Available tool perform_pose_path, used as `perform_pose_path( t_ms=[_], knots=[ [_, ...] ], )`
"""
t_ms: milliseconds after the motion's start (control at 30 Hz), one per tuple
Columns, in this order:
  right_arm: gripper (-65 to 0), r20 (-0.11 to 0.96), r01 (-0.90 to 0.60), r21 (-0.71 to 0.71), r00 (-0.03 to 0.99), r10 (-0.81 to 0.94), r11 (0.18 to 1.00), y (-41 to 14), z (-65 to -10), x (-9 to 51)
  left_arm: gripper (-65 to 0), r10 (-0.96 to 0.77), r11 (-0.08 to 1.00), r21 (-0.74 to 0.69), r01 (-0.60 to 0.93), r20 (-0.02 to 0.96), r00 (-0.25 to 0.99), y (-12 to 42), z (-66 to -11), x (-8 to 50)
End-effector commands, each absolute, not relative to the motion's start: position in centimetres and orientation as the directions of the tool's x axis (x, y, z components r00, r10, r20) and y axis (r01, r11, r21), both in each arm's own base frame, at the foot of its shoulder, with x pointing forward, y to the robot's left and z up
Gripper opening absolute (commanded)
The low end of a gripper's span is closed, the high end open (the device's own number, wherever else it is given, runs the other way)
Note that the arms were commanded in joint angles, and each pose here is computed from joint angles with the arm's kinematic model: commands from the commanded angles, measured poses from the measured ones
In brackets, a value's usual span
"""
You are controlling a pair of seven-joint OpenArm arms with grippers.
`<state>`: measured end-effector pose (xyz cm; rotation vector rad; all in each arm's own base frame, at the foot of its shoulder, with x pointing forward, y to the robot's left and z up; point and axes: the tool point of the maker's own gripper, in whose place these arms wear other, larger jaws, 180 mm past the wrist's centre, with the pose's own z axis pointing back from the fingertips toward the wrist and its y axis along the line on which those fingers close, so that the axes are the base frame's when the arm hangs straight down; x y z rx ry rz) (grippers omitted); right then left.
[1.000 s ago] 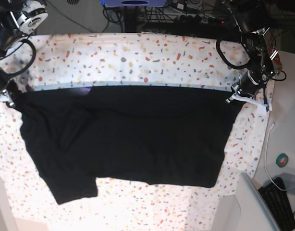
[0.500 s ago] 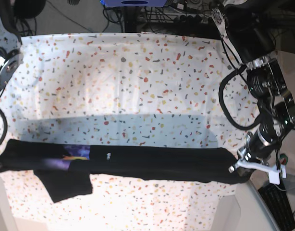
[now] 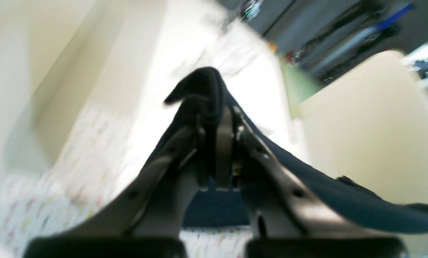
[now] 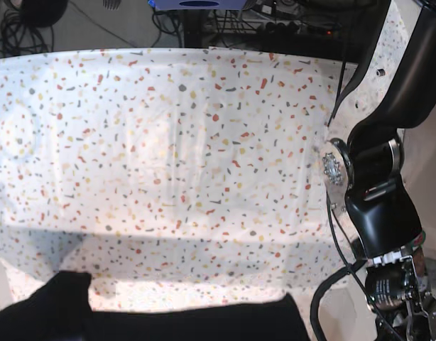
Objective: Layout the t-shirt on the table in an organized manner, then fold the t-shirt properly
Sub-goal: 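Swing the lifted shirt with both grippers and lay it back down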
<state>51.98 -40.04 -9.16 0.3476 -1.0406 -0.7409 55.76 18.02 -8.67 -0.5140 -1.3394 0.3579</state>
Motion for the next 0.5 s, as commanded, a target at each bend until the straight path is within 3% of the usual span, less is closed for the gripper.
perform_pose_path(
  t_ms=[0, 200, 333, 467],
  knots=[
    [-65.0, 0.687, 0.382, 0.586, 0.233, -0.689, 0.714, -42.0, -5.9, 51.2, -65.0, 0.530, 0.839, -0.539, 0.074, 0.840, 0.115, 18.5, -5.3, 55.8],
    [-65.0, 0.632, 0.384, 0.615, 0.284, -0.721, 0.689, -42.1, -9.9, 47.9, -65.0, 0.500, 0.860, -0.509, 0.024, 0.853, 0.151, 18.8, -11.1, 52.5],
    [-65.0, 0.586, 0.428, 0.608, 0.326, -0.742, 0.669, -42.1, -16.6, 43.9, -65.0, 0.475, 0.877, -0.478, -0.044, 0.848, 0.235, 19.3, -18.1, 48.4],
    [-65.0, 0.444, 0.525, 0.613, 0.390, -0.806, 0.591, -40.6, -27.5, 38.6, -65.0, 0.449, 0.892, -0.436, -0.122, 0.818, 0.359, 19.4, -26.0, 42.2]
  ],
)
